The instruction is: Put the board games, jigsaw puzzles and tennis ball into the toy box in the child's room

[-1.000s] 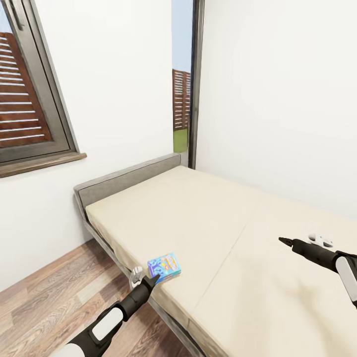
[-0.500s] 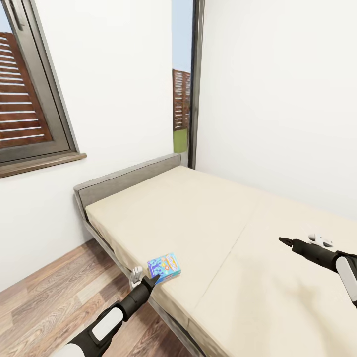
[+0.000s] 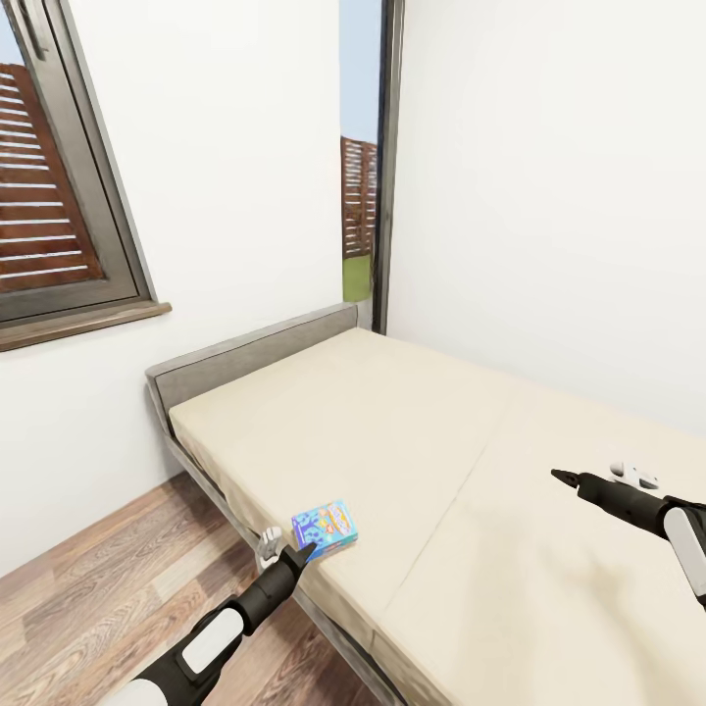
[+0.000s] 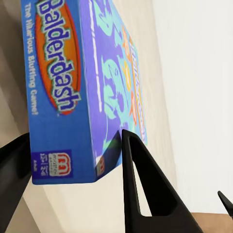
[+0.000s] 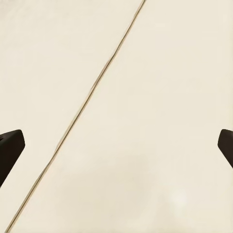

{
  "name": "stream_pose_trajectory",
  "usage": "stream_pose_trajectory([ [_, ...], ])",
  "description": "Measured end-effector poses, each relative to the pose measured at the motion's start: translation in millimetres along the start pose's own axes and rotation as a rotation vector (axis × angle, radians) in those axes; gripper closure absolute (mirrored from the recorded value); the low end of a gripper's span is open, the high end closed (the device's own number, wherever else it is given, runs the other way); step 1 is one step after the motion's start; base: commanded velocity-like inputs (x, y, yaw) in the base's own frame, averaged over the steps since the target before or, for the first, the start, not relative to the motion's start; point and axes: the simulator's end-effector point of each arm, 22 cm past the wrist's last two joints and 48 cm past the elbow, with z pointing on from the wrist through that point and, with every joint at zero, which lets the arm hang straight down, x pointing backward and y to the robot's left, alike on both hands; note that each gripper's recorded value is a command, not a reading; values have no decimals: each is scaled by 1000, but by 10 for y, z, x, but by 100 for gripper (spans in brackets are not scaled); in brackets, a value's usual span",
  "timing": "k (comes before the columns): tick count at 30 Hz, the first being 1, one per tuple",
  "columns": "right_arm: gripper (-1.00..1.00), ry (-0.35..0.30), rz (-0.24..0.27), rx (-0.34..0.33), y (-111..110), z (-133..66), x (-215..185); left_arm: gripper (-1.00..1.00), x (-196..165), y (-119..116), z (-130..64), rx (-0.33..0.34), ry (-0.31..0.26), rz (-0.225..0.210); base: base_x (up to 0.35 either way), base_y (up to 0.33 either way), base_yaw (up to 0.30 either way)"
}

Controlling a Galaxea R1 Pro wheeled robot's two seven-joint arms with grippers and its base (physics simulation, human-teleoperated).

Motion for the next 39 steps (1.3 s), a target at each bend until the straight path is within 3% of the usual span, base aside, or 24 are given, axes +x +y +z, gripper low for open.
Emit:
stream_pose_trajectory([
  [9, -100, 1, 0, 1, -3, 0, 6, 100, -9, -51, 13, 14, -2, 4, 0, 0, 0],
  [22, -100, 16, 0, -2, -33, -8, 115, 100, -33, -541, 134, 121, -1, 31, 0, 0, 0],
  [39, -100, 21, -4, -146, 270, -41, 152, 100, -52, -693, 152, 156, 0, 34, 0, 0, 0],
])
